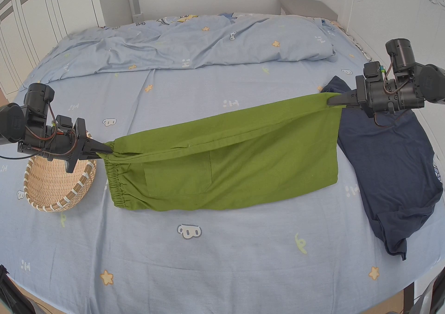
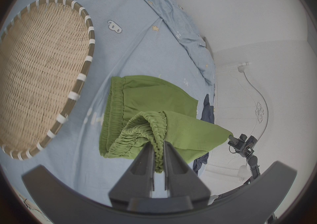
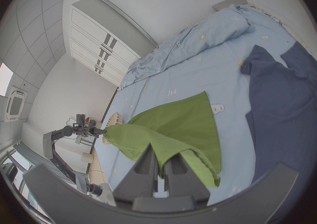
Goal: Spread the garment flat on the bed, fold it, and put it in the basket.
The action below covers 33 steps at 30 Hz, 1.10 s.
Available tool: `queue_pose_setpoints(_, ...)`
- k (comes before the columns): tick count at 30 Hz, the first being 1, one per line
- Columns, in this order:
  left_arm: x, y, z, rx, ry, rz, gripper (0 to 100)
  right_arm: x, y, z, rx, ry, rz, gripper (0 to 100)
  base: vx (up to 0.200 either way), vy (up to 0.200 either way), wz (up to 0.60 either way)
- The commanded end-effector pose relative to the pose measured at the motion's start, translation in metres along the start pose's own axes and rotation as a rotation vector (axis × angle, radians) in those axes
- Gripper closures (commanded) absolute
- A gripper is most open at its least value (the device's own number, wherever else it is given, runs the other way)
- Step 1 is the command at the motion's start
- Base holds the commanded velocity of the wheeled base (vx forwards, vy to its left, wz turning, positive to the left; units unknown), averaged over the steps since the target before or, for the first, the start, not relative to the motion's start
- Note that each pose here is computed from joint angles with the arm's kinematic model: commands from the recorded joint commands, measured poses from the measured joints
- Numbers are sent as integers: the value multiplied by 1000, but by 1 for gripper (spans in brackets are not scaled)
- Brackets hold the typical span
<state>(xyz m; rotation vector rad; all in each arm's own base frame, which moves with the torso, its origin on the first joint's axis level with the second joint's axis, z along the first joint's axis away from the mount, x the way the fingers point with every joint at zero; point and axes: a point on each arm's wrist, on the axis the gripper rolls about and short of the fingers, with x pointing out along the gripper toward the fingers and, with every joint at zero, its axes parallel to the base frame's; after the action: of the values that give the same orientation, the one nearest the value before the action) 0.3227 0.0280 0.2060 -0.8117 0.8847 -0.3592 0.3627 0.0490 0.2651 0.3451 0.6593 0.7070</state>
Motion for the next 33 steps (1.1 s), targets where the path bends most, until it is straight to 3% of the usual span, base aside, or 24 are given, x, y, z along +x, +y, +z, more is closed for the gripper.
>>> queue_pose_setpoints(1, 8, 12, 18, -18, -15, 14, 100, 35, -27, 10, 2, 8, -13, 100, 0, 0, 0)
queue_pose_setpoints(15, 16, 21, 24, -24, -17, 28, 100, 59, -36, 28, -48, -36, 5, 100, 0, 0, 0)
queue_pose_setpoints(33, 28, 31, 30, -21, -20, 31, 100, 77, -52, 19, -37, 2, -2, 100, 0, 0, 0)
